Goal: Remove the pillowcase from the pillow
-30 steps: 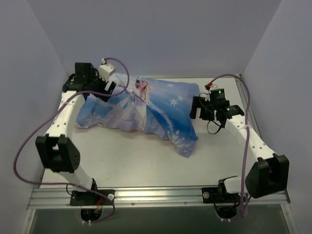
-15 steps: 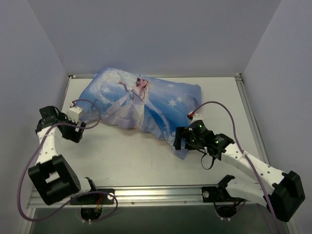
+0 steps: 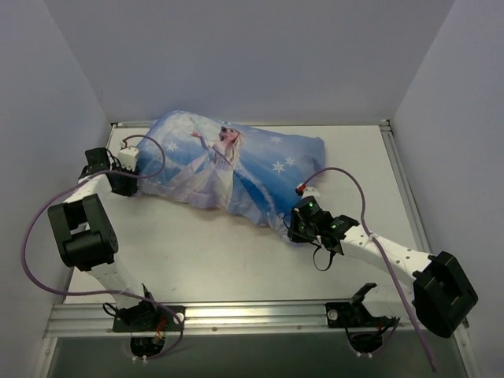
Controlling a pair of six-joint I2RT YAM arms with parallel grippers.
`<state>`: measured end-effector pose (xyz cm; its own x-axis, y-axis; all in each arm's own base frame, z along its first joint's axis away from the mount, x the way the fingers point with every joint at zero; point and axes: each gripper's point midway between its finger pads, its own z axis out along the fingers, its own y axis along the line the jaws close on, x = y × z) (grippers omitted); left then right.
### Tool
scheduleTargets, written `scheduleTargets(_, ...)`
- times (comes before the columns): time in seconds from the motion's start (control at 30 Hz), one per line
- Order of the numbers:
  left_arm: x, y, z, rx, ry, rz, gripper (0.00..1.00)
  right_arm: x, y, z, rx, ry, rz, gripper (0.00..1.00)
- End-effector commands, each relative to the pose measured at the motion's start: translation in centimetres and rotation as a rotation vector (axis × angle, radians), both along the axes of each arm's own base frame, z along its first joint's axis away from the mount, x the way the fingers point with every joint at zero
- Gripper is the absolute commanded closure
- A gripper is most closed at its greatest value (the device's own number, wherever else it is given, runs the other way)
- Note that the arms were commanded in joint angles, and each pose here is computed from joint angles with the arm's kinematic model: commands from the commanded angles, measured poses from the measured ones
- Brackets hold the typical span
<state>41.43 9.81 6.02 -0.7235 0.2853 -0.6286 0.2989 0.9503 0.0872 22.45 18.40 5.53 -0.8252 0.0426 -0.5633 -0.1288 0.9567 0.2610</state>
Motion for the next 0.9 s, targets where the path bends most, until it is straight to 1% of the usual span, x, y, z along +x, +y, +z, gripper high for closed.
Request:
scheduleTargets(0.0, 3.7, 1.1, 2.7, -0.014, -0.115, 0.043, 0.94, 2.3, 1.2, 2.9, 0.056, -0.088, -0.012, 0.97)
scheduleTargets(0.03, 3.7, 1.2, 3.1, -0.019, -0.118, 0.067, 0.98, 2.2, 0.9, 3.2, 0.050, -0.084, -0.016, 1.00)
scheduleTargets(0.1, 3.4, 1.4, 4.2, -0.027, -0.152, 0.074, 0.98, 3.0, 1.1, 5.9, 0.067, -0.145, -0.012, 1.00)
scheduleTargets(0.13, 3.1, 1.4, 6.9, -0.015, -0.220, 0.073, 0.98, 3.0, 0.6, 6.9, 0.052, -0.157, -0.019, 1.00)
scheduleTargets(0.17, 2.1, 1.2, 7.4, -0.026, -0.232, 0.089, 0.98, 3.3, 0.4, 8.4, 0.050, -0.185, -0.022, 1.00)
scheduleTargets(0.2, 1.3, 1.2, 11.1, -0.006, -0.313, 0.094, 0.98, 4.2, 0.6, 12.9, 0.084, -0.277, -0.012, 1.00)
scheduleTargets(0.23, 0.5, 1.0, 12.8, -0.002, -0.344, 0.096, 0.98, 4.1, -0.2, 14.6, 0.057, -0.297, -0.025, 1.00)
scheduleTargets(0.27, -0.2, 0.8, 15.0, 0.002, -0.377, 0.095, 0.98, 4.2, -0.4, 16.9, 0.060, -0.336, -0.025, 1.00)
scheduleTargets(0.3, -2.2, -0.1, 18.0, -0.014, -0.410, 0.076, 0.98, 4.3, -0.7, 22.0, 0.092, -0.423, -0.022, 1.00)
scheduleTargets(0.37, -4.1, -0.6, 21.8, -0.007, -0.459, 0.073, 0.98, 4.0, -1.5, 26.7, 0.119, -0.505, -0.034, 1.00)
scheduleTargets(0.4, -6.0, -1.0, 25.3, 0.008, -0.502, 0.076, 0.98, 3.6, -2.0, 31.5, 0.170, -0.591, -0.041, 1.00)
scheduleTargets(0.47, -7.8, -0.9, 28.8, 0.016, -0.549, 0.104, 0.98, 2.7, -2.9, 34.8, 0.176, -0.645, -0.037, 1.00)
scheduleTargets(0.5, -9.4, -1.3, 32.1, 0.030, -0.596, 0.112, 0.98, 2.3, -3.3, 36.1, 0.176, -0.660, -0.032, 1.00)
scheduleTargets(0.53, -10.3, -1.0, 33.8, 0.037, -0.621, 0.136, 0.98, 1.6, -4.0, 40.1, 0.214, -0.736, -0.033, 1.00)
scheduleTargets(0.57, -11.1, -1.3, 35.3, 0.040, -0.643, 0.135, 0.98, 1.0, -4.4, 41.9, 0.226, -0.768, -0.028, 1.00)
scheduleTargets(0.6, -12.3, -1.8, 35.9, 0.030, -0.630, 0.137, 0.98, 0.9, -4.7, 42.8, 0.216, -0.774, -0.030, 1.00)
scheduleTargets(0.63, -13.5, -2.6, 39.3, 0.051, -0.696, 0.123, 0.98, -0.3, -5.9, 46.7, 0.264, -0.850, -0.050, 1.00)
scheduleTargets(0.7, -14.9, -3.8, 40.9, 0.037, -0.707, 0.100, 0.98, -0.5, -7.0, 48.7, 0.261, -0.882, -0.091, 1.00)
scheduleTargets(0.73, -15.5, -4.3, 42.6, 0.034, -0.744, 0.100, 0.98, -0.8, -7.6, 49.7, 0.266, -0.900, -0.116, 1.00)
scheduleTargets(0.77, -15.6, -4.2, 43.0, 0.035, -0.750, 0.107, 0.98, -1.0, -8.3, 50.8, 0.274, -0.924, -0.140, 1.00)
scheduleTargets(0.83, -14.7, -3.6, 42.7, 0.017, -0.732, 0.136, 0.98, 0.2, -8.4, 49.6, 0.223, -0.891, -0.184, 1.00)
scheduleTargets(0.87, -14.1, -3.0, 42.3, 0.013, -0.715, 0.159, 0.98, 1.4, -7.5, 47.2, 0.191, -0.832, -0.188, 1.00)
